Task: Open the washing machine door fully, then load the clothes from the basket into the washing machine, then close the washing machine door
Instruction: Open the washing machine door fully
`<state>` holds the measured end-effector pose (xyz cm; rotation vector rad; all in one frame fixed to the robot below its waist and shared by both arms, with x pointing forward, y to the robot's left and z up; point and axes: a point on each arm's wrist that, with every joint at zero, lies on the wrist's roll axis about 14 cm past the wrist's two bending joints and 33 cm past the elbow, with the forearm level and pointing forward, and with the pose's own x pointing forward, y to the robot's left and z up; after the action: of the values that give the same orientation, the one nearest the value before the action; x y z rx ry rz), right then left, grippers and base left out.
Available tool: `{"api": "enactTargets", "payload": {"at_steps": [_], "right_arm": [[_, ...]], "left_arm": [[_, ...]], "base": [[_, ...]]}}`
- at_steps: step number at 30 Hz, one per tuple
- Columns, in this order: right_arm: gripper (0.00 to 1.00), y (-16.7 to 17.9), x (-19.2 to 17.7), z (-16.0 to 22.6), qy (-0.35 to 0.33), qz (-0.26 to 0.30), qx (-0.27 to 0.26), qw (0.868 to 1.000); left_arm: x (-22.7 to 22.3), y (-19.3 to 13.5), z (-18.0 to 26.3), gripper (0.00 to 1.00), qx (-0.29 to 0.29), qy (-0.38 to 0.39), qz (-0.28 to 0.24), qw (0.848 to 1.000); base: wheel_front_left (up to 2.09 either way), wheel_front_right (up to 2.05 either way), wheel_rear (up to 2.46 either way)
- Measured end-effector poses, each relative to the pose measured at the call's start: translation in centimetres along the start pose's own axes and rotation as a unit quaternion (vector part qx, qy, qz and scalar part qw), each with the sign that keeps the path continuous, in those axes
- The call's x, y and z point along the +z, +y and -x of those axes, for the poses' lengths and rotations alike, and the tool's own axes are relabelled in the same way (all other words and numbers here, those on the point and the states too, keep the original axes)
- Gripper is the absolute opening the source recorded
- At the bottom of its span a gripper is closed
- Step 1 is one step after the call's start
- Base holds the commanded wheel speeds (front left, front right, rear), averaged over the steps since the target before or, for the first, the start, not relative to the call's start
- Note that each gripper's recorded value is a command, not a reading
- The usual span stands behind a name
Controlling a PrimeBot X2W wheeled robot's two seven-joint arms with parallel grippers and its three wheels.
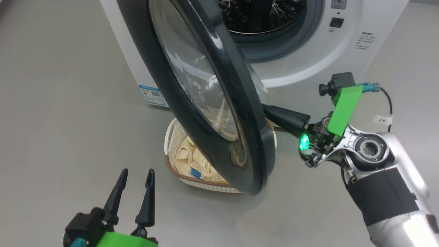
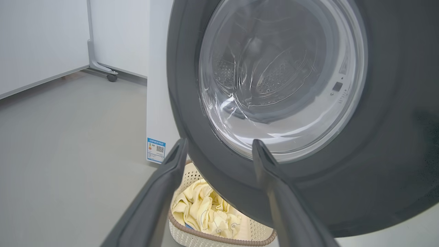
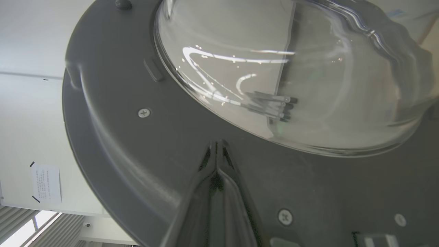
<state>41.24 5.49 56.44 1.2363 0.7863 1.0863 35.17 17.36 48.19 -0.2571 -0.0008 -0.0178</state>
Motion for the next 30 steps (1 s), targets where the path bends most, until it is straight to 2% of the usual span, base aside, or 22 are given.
{"api": "enactTargets", "payload": {"at_steps": [14, 30], "right_arm": [[0.0, 1.6, -5.8, -4.3, 0.065, -0.016, 0.03, 0.997], [0.0, 3.0, -9.7, -5.7, 0.099, -0.022, 0.043, 0.994]], "left_arm": [[1.4, 1.4, 1.6, 1.0, 0.027, -0.021, 0.005, 0.999], [1.8, 1.8, 2.8, 1.0, 0.036, -0.029, 0.006, 0.999]], "base": [[0.0, 0.0, 0.0], [0.0, 0.0, 0.0]]}}
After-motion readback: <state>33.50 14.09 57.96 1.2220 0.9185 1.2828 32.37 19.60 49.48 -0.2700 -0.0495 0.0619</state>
